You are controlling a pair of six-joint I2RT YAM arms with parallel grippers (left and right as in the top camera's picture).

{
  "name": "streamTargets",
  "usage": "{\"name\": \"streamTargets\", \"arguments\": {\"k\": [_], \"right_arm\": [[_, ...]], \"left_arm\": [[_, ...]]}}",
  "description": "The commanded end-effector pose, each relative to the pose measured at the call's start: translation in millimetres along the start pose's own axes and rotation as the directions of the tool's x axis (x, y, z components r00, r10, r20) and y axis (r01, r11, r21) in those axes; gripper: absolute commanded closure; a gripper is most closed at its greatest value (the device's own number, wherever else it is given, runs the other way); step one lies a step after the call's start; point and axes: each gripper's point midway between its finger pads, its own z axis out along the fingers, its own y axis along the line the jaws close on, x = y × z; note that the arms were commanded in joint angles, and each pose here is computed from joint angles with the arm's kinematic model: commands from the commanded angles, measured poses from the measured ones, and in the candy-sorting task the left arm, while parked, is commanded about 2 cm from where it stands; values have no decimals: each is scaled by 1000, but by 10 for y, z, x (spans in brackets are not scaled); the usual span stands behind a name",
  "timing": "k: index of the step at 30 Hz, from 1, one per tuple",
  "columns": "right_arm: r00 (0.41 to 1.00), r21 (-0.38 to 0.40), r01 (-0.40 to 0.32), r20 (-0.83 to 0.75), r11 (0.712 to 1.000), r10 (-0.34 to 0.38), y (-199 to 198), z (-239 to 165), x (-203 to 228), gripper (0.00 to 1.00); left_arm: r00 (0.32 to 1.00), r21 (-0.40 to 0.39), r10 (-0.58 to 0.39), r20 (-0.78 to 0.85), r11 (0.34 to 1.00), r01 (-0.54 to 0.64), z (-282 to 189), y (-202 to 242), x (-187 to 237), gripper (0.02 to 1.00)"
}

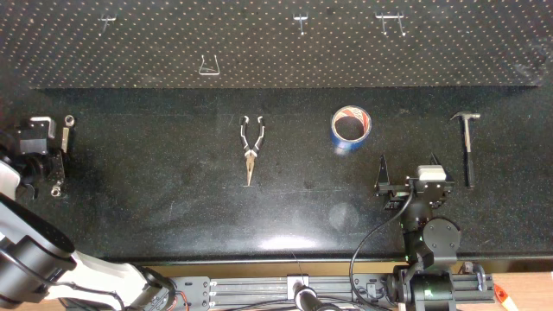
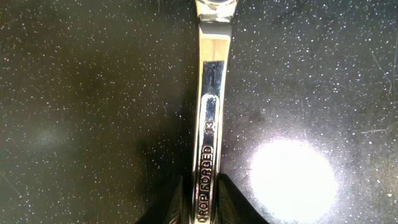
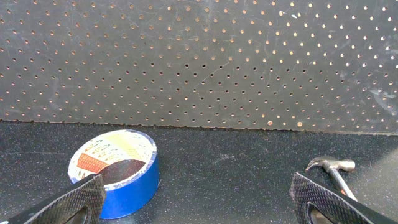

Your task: Place Tools Onto Pegboard

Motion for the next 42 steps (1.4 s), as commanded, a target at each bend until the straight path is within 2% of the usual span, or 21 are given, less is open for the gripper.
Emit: {"name": "streamTargets", "arguments": {"k": [1, 5, 30, 35, 42], "right_arm": [[1000, -5, 14, -6, 1000, -14, 7, 0, 23, 38], [1000, -5, 14, -6, 1000, -14, 7, 0, 23, 38], [1000, -5, 14, -7, 1000, -14, 7, 0, 24, 38], [1000, -5, 14, -7, 1000, -14, 7, 0, 24, 38], [1000, -5, 14, -6, 1000, -14, 7, 0, 23, 38]], "left_arm": [[998, -6, -50, -36, 999, 49, 62, 29, 88, 840], [998, -6, -52, -36, 999, 51, 62, 30, 88, 882], [997, 3, -56, -48, 998, 56, 61, 5, 117, 879], [997, 7, -58, -54, 998, 59, 60, -8, 130, 932], [997, 8, -59, -55, 998, 59, 60, -10, 132, 932]]}}
